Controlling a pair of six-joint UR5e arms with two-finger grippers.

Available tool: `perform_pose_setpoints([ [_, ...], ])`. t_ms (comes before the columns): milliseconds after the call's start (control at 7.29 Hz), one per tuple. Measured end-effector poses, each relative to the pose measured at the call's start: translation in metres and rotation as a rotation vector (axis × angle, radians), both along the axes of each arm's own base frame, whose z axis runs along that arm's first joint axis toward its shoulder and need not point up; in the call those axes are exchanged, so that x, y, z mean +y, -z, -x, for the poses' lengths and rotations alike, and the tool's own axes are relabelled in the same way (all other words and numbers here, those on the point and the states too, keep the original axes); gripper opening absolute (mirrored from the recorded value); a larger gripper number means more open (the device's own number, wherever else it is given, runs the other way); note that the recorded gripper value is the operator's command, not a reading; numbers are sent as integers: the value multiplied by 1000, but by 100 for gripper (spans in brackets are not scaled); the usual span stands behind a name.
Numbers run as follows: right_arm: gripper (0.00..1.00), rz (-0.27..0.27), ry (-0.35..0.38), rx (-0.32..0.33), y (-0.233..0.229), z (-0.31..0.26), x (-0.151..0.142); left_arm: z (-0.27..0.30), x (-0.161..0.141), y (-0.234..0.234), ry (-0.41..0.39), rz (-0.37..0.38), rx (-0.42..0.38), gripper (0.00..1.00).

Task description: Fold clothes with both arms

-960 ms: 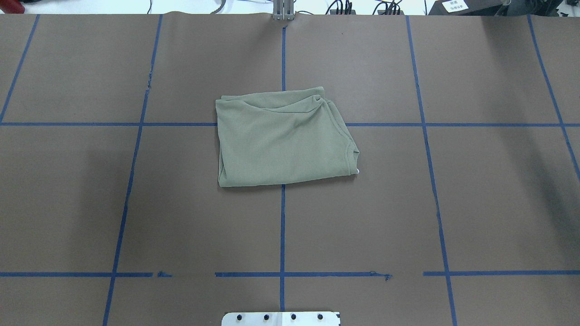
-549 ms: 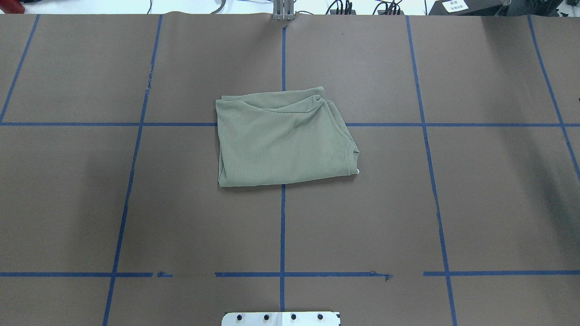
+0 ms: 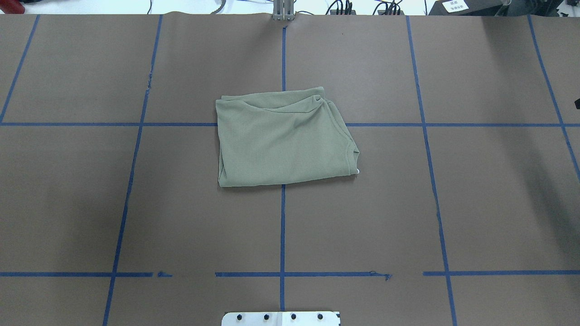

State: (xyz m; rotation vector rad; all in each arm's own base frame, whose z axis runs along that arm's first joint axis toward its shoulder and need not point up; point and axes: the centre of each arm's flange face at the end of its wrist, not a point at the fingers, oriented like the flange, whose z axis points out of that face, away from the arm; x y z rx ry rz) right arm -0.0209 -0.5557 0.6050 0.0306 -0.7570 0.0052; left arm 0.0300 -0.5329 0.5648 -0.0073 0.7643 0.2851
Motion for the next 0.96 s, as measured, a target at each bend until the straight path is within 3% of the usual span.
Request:
perform_pose_setpoints([
  [549, 100, 19, 11, -14, -19, 0, 22, -2, -11, 17, 0, -31, 13, 100],
  [960, 100, 79, 20, -65, -41, 0, 45, 6, -9, -10, 14, 27, 4, 100],
])
